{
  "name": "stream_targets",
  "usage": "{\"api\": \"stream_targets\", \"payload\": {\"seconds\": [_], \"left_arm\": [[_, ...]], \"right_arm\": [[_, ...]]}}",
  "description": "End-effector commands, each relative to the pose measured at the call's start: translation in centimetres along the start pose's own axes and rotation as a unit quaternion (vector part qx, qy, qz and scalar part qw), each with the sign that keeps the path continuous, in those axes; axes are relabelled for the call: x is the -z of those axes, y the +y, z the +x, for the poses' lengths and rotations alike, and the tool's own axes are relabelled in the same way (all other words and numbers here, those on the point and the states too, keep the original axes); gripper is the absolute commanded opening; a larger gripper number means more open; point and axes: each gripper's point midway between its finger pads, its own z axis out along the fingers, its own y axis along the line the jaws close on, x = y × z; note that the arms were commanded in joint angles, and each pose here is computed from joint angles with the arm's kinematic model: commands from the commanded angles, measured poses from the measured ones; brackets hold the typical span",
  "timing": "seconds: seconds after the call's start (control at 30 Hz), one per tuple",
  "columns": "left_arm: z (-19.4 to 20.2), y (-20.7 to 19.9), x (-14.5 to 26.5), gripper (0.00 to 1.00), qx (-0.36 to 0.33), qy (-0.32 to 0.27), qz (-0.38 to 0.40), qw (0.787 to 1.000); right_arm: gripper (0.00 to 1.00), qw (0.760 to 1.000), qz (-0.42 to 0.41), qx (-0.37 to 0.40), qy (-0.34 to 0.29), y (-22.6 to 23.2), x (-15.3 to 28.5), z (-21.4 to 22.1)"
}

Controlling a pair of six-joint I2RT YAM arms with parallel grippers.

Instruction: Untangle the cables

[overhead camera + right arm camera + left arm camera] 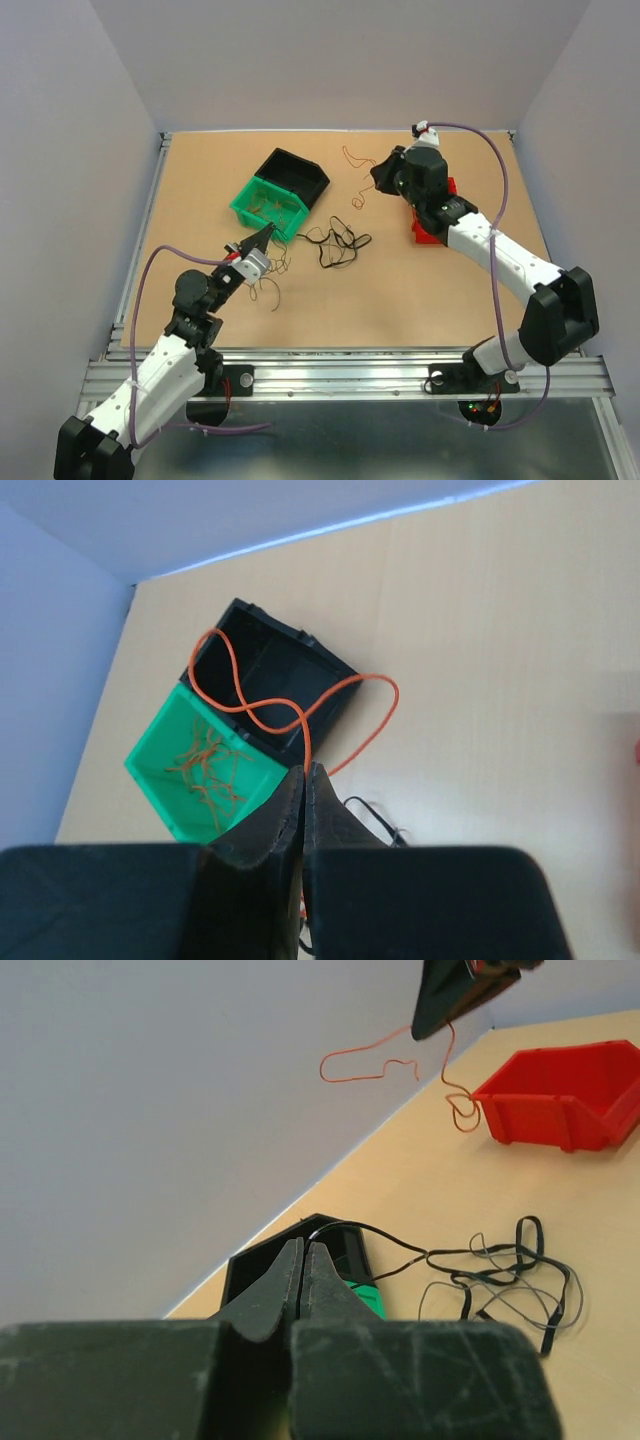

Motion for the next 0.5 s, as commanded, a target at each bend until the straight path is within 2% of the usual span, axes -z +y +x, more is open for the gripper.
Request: {"api": "stream_targets", "payload": {"seconds": [0.0, 0.1, 0.23, 0.37, 0.4, 0.47], "left_arm": [[-2.7, 2.4, -0.4, 0.00, -0.017, -0.028, -0.039, 0.999], [-3.3, 5.3, 0.7, 0.00, -0.011, -0.027, -0.120, 0.992], [-4.0, 9.0, 2.9, 0.00, 0.002, -0.038, -0.236, 0.971], [-3.6, 10.6, 3.5, 0.00, 0.015, -0.021, -0.282, 0.959], [-3.5, 10.9, 3.6, 0.00, 0.016, -0.016, -0.290, 0.957], [-3.4, 11.1, 3.6, 0.00, 0.015, -0.013, -0.294, 0.956]], "right_arm": [[0.01, 0.993, -0.106, 0.031, -0.038, 5.8, 1.3, -4.8], [0.00, 0.983, -0.172, 0.062, -0.015, 9.0, 1.1, -4.1], [0.01, 0.970, -0.218, 0.105, 0.016, 12.6, 0.2, -1.4], [0.00, 0.953, -0.262, 0.135, 0.071, 15.1, -1.5, 2.0], [0.01, 0.948, -0.257, 0.148, 0.115, 14.9, -2.5, 5.1], [0.01, 0.941, -0.267, 0.167, 0.123, 16.2, -3.4, 5.4]]}}
